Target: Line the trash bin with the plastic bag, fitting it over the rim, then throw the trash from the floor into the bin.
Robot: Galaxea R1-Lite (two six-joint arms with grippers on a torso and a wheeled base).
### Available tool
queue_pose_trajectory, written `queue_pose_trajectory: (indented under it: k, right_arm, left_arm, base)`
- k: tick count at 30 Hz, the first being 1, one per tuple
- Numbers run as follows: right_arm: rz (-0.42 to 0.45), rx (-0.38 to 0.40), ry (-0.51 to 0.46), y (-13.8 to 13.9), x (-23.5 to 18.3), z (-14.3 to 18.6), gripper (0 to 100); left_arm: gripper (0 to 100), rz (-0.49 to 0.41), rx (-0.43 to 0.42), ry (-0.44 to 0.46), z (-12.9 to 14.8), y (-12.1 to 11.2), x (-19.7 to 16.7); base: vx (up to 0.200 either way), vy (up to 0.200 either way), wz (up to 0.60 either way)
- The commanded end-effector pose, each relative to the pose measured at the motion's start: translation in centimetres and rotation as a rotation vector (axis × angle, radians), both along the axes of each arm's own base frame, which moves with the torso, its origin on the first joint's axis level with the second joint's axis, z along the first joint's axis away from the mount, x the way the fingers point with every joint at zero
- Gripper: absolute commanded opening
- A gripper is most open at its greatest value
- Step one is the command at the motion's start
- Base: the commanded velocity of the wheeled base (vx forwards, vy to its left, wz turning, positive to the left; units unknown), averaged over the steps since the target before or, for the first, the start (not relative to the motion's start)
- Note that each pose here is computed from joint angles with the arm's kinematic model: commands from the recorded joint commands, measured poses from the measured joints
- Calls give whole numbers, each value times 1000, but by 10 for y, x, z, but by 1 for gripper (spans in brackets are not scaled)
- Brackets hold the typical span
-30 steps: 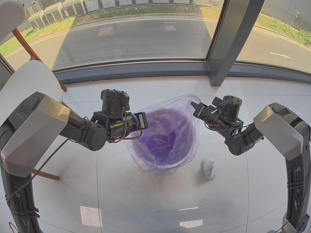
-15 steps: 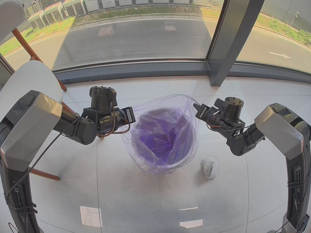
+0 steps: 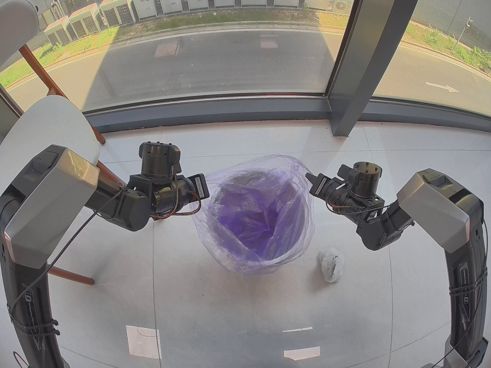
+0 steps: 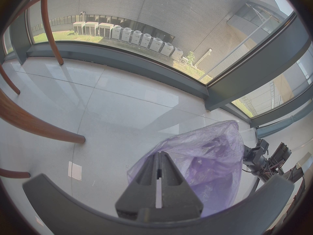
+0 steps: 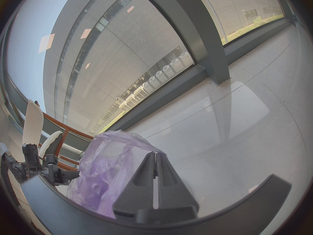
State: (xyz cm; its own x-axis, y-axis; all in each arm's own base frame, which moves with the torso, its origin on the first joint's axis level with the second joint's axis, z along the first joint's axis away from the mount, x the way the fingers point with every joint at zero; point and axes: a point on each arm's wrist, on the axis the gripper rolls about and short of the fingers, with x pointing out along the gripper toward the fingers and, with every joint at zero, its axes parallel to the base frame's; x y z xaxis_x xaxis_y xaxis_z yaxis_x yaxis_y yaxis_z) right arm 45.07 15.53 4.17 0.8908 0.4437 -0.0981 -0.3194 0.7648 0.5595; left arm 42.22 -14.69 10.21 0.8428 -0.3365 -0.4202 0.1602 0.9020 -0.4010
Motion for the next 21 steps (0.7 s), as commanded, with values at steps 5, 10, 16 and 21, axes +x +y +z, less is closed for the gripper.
queue_pose_trajectory:
  k: [5, 10, 16, 21]
  right_arm:
    - [-6, -11, 31, -3, 6, -22, 0]
    - [-6, -12, 34, -2, 9, -28, 0]
    - [-4, -11, 37, -1, 12, -35, 0]
    - [-1, -11, 39, 0, 15, -40, 0]
  left_arm:
    - [0, 1, 4, 12, -17, -2, 5]
    - [0, 2, 2, 9, -26, -3, 8]
    - [0, 2, 7, 24, -35, -3, 10]
    - [0, 2, 10, 34, -40, -4, 10]
  base:
    - [0, 0, 0]
    - [0, 0, 0]
    - [0, 0, 0]
    - [0, 0, 0]
